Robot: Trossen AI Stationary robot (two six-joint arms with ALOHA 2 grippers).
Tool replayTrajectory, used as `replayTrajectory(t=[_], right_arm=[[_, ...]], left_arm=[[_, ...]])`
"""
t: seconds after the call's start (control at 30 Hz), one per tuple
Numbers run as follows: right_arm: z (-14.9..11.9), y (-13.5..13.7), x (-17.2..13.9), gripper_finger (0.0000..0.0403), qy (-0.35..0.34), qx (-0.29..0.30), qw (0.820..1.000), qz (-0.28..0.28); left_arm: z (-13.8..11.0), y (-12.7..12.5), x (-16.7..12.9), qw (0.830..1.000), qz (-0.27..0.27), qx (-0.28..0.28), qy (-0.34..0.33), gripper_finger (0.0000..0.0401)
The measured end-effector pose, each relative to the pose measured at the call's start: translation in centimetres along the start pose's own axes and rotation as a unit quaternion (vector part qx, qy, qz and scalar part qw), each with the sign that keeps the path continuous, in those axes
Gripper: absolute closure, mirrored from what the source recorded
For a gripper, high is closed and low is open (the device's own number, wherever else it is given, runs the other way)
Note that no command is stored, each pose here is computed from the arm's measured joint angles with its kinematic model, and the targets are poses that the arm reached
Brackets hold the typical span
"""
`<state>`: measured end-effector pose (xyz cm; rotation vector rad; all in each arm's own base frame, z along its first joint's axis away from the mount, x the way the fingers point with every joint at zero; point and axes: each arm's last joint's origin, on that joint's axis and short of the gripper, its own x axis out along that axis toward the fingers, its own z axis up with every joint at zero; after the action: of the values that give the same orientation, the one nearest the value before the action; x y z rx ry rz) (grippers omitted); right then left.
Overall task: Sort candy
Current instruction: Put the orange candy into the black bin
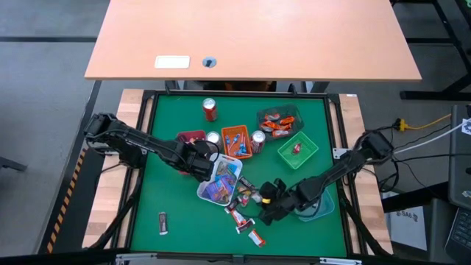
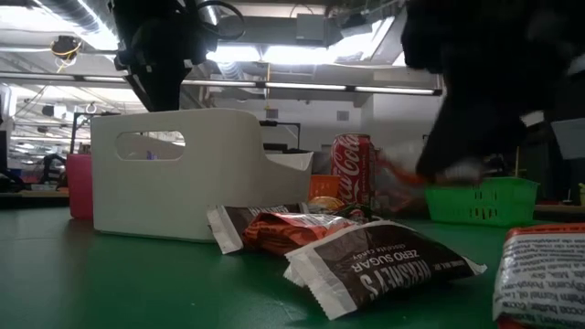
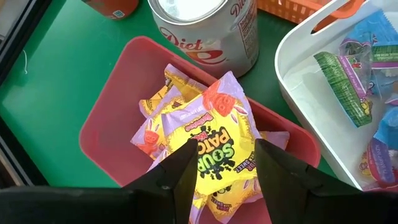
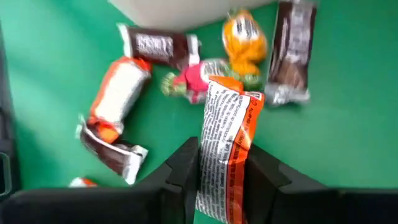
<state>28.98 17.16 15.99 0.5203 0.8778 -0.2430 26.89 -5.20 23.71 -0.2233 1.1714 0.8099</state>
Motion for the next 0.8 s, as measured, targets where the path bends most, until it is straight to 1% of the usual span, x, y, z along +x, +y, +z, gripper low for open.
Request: replayTrajectory(t=[0.17,0.27,0.43,0.53,0.63,0.8], right_arm=[[2.3,-0.6,-3.4,0.0308,-0.016,-0.027,0.999,0.015],[4.0,-1.6,-5.3,0.0308,-0.031,-0.044,0.998,0.011],[7.0,-4.2,-8.2,0.0308,-0.061,-0.058,0.996,-0.012],[8.5,-6.0,-9.3,0.0308,-0.078,-0.062,0.994,-0.037],[9.8,-7.8,-10.3,0.0308,-0.098,-0.071,0.990,-0.076],[11.6,-10.9,-10.9,0.0308,-0.116,-0.079,0.977,-0.161]], left_arm=[[0.0,0.0,0.0,1.000,-0.002,-0.001,-0.003,0.0254],[0.1,-0.1,0.0,1.000,-0.002,-0.003,-0.006,0.0254],[0.1,-0.1,0.0,1.000,-0.005,-0.005,-0.008,0.0254],[0.2,-0.2,0.0,1.000,-0.007,-0.006,-0.010,0.0254],[0.2,-0.2,0.0,1.000,-0.007,-0.005,-0.010,0.0254],[-0.3,-0.5,-0.3,1.000,-0.019,0.004,-0.001,0.0254]])
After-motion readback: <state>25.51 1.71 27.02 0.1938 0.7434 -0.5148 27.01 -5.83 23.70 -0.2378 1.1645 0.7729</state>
